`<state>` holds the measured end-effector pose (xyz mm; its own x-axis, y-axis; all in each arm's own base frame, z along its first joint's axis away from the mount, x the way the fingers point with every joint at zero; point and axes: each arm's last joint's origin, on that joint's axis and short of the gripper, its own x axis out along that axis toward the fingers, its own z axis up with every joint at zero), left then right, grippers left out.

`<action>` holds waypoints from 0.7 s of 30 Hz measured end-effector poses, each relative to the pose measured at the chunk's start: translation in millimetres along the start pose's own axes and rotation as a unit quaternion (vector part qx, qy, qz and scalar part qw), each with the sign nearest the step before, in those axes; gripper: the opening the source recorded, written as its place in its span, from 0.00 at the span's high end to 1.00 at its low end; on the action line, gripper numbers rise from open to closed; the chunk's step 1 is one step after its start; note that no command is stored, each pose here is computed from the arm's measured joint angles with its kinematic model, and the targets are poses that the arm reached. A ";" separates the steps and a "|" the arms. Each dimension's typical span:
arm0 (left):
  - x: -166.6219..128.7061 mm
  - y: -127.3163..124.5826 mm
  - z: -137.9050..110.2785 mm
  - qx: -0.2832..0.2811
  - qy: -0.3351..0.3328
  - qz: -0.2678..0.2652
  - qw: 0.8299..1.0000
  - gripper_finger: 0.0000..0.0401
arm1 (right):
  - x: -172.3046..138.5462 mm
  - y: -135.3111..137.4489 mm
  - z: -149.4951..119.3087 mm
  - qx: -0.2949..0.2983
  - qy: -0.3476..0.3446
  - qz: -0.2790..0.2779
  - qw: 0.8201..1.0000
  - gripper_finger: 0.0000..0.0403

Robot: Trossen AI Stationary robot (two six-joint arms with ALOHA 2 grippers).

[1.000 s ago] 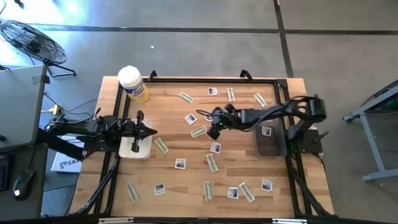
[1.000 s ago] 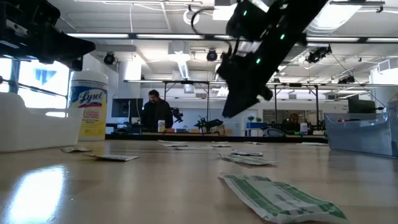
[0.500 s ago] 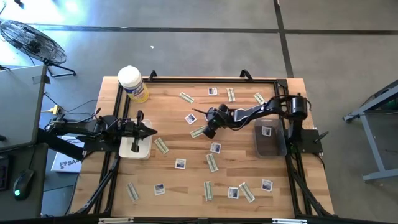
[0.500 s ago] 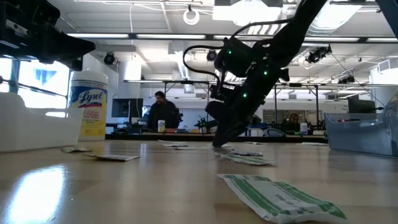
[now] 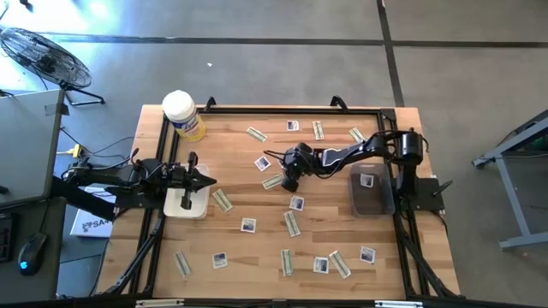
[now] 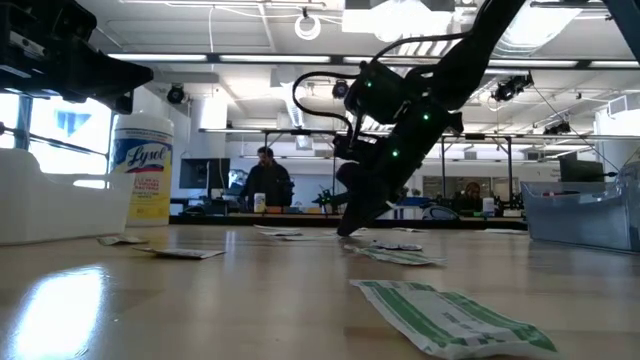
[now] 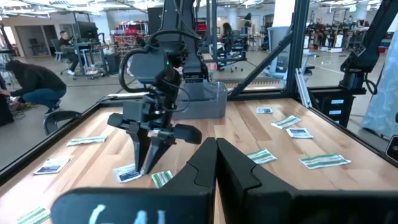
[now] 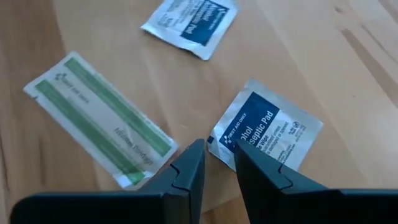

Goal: Pick & Place First Aid Supplies
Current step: Put the blue alcohol pad into the black bin

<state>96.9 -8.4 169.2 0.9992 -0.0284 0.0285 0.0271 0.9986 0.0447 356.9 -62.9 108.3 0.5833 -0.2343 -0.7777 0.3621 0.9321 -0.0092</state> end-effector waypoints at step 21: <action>0.0 0.0 0.0 0.000 0.000 -0.001 1.000 1.00 | 0.4 2.8 5.4 -0.030 -0.034 0.023 0.999 0.79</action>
<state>96.9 -8.5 169.3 0.9991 -0.0301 0.0287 0.0288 0.9986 0.0444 362.1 -61.9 111.3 0.6469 -0.2060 -0.7342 0.2895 0.9571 -0.0134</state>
